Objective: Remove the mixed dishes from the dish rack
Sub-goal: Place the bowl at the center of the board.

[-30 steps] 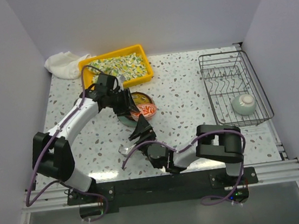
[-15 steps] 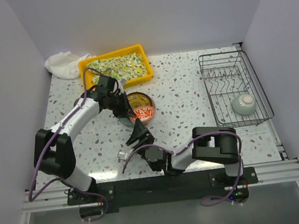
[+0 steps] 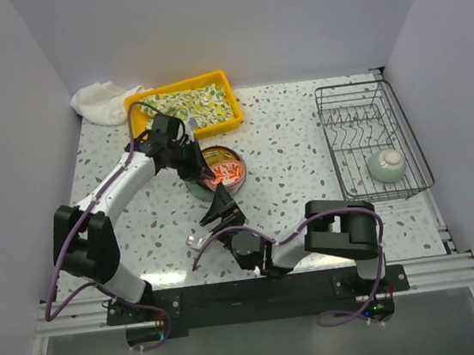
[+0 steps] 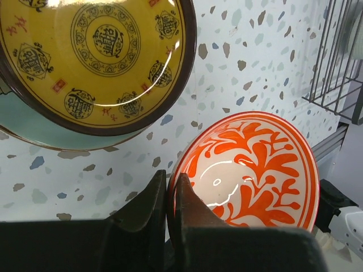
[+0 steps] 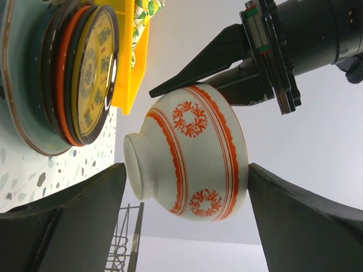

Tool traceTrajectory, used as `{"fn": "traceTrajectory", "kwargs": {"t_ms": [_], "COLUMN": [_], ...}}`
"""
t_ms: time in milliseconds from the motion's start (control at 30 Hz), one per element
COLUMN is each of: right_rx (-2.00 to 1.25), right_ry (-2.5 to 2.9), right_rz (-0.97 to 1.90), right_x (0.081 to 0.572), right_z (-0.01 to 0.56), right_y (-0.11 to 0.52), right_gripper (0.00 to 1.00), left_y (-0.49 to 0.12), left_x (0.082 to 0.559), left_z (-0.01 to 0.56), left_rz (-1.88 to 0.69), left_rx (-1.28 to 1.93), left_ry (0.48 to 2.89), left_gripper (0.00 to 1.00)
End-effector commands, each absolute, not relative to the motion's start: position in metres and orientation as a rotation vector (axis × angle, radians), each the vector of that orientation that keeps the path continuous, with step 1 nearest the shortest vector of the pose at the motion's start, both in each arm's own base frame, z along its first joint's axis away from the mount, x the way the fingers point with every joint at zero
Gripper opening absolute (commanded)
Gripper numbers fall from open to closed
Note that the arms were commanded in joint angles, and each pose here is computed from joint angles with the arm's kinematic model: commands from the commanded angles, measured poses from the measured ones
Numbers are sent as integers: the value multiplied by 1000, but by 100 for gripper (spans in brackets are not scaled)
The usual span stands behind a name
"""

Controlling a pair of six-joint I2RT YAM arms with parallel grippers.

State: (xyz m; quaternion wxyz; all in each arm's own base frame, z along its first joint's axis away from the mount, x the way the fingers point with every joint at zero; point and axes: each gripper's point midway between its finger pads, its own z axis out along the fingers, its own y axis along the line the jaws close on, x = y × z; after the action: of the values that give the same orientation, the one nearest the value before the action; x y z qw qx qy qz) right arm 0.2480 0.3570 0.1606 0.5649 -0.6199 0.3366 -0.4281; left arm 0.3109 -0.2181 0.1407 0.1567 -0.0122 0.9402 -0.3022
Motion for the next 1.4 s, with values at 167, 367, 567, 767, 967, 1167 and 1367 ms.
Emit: {"fn": "traceTrajectory", "kwargs": {"t_ms": [167, 367, 567, 767, 967, 1167, 1367], "right_rx": [-1056, -1057, -1021, -1041, -1074, -1065, -965], "right_ry": [907, 924, 1037, 1181, 1387, 1615, 1827], "right_rz": [-812, -781, -699, -565, -350, -170, 5], "right_x": [233, 224, 221, 219, 215, 222, 242], "right_z": [220, 216, 213, 202, 186, 167, 161], "right_y": [339, 342, 335, 334, 337, 328, 307], "right_gripper": [98, 99, 99, 99, 98, 99, 98], "left_y": [-218, -200, -166, -129, -100, -77, -52], "left_x": [352, 374, 391, 385, 367, 350, 344], "left_z": [205, 215, 226, 229, 218, 194, 166], "left_rz": [-874, -734, -506, -320, -212, -153, -82], "left_rx": [-43, -98, -151, -201, -271, -357, -471], "left_ry": [2455, 2373, 2261, 2168, 2108, 2080, 2078], "left_gripper": [0, 0, 0, 0, 0, 0, 0]}}
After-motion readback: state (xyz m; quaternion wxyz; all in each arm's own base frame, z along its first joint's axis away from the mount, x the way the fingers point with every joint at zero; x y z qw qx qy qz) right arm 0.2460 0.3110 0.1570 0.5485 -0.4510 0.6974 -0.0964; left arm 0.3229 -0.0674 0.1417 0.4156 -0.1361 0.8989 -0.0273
